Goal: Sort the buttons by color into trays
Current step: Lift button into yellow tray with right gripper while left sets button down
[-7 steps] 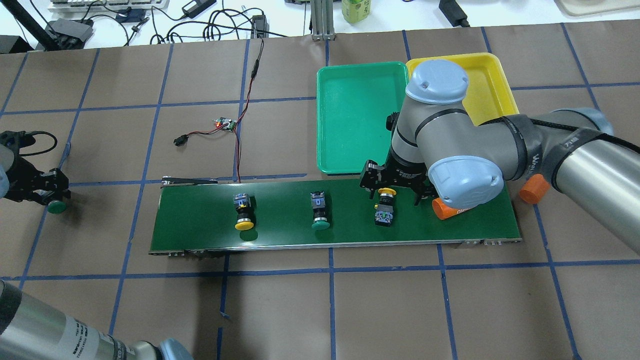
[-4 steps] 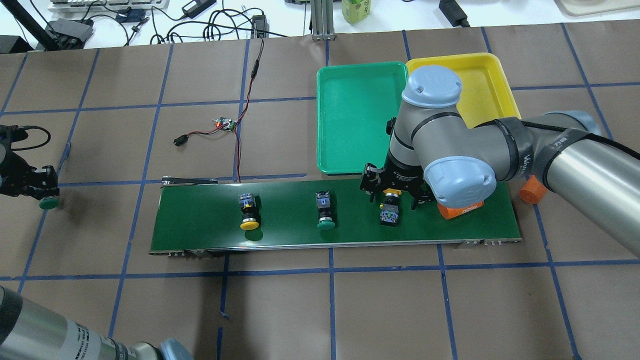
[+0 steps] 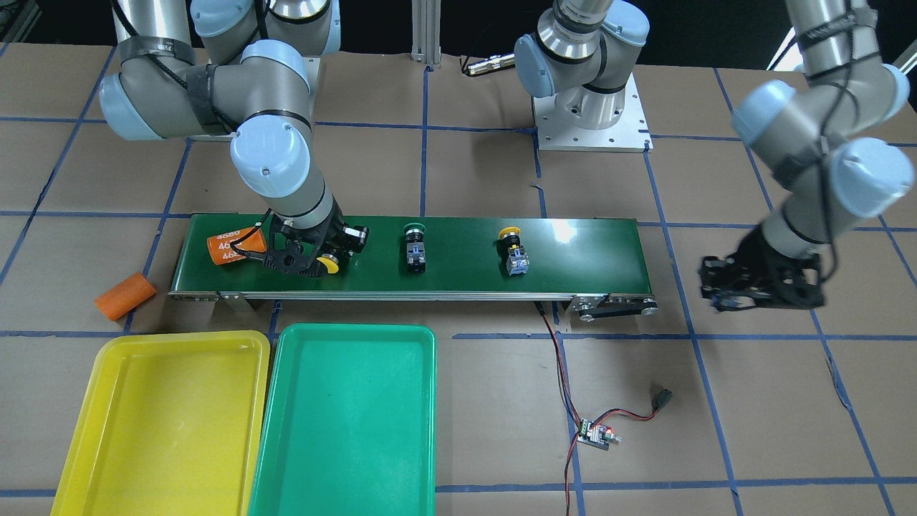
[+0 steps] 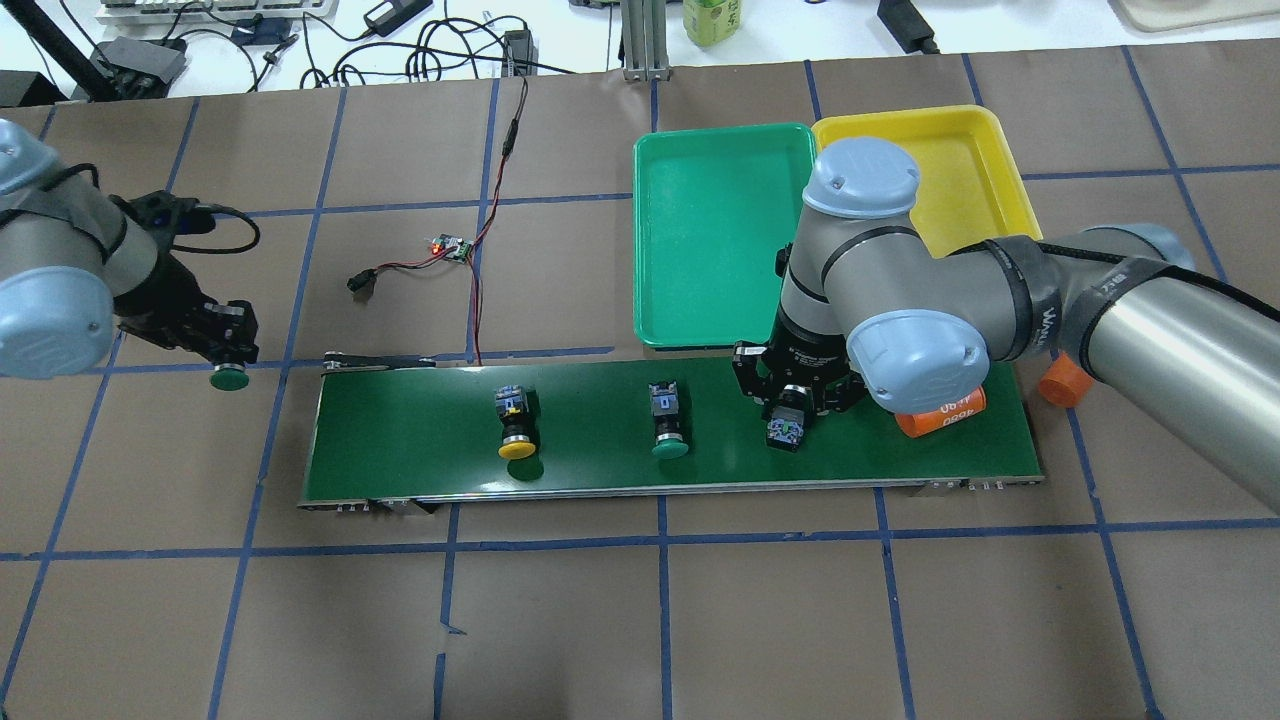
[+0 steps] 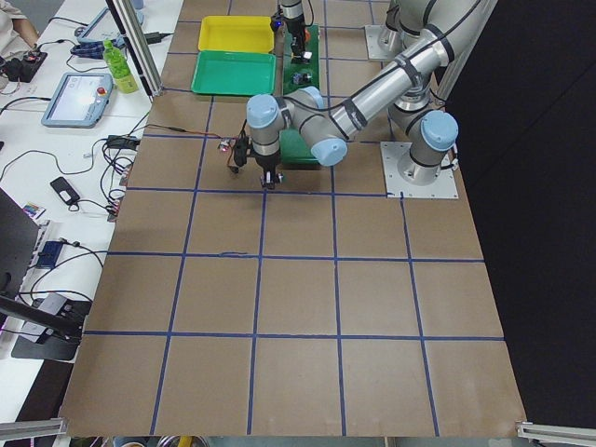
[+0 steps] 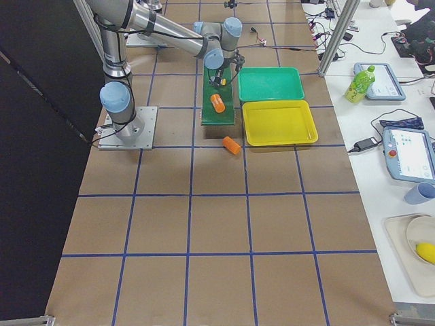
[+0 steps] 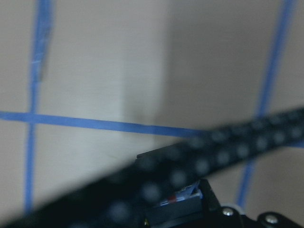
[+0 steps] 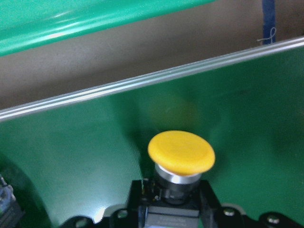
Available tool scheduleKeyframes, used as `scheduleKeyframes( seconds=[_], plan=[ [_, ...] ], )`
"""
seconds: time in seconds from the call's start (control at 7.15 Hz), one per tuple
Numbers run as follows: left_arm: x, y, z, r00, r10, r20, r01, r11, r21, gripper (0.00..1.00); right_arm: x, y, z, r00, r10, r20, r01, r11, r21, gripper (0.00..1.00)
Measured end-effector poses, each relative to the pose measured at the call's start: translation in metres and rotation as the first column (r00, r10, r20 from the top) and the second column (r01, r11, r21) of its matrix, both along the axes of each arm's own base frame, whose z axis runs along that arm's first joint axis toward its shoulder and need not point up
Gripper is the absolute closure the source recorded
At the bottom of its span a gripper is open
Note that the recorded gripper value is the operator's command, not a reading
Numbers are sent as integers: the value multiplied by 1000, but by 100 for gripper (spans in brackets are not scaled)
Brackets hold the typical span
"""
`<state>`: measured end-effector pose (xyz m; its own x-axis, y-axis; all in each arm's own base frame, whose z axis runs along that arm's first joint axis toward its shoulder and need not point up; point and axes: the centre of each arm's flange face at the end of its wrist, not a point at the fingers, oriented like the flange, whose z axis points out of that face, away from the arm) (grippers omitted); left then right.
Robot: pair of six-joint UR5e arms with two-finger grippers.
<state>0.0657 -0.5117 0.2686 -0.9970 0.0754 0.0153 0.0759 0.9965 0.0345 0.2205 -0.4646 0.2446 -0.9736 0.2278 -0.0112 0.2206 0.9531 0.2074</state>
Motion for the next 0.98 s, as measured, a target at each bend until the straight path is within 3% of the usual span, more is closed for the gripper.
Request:
scheduleKeyframes(
  seconds=[0.28, 0.42, 0.56, 0.7, 0.84, 0.98],
  plan=[
    [-96, 42, 7, 998, -66, -1, 66, 998, -5, 100, -8, -8, 12, 1000, -11, -14, 11, 1000, -26, 100],
    [-121, 54, 7, 998, -69, 0, 69, 998, -4, 99, -21, -27, 31, 999, -31, -22, 30, 997, -71, 100],
    [-137, 63, 0, 998, -56, -2, 56, 998, 13, 60, -44, -54, 56, 998, -63, -23, 60, 991, -124, 100],
    [-146, 67, -13, 1000, -29, -3, 29, 999, 38, 9, -71, -84, 75, 997, -70, -25, 65, 984, -166, 100],
    [-153, 70, -20, 1000, 4, -1, -4, 999, 54, 0, -96, -111, 78, 998, -50, -34, 42, 982, -186, 100],
    [-160, 70, -21, 999, 35, 3, -35, 998, 52, 0, -122, -138, 74, 998, -22, -52, 12, 981, -193, 100]
  ],
)
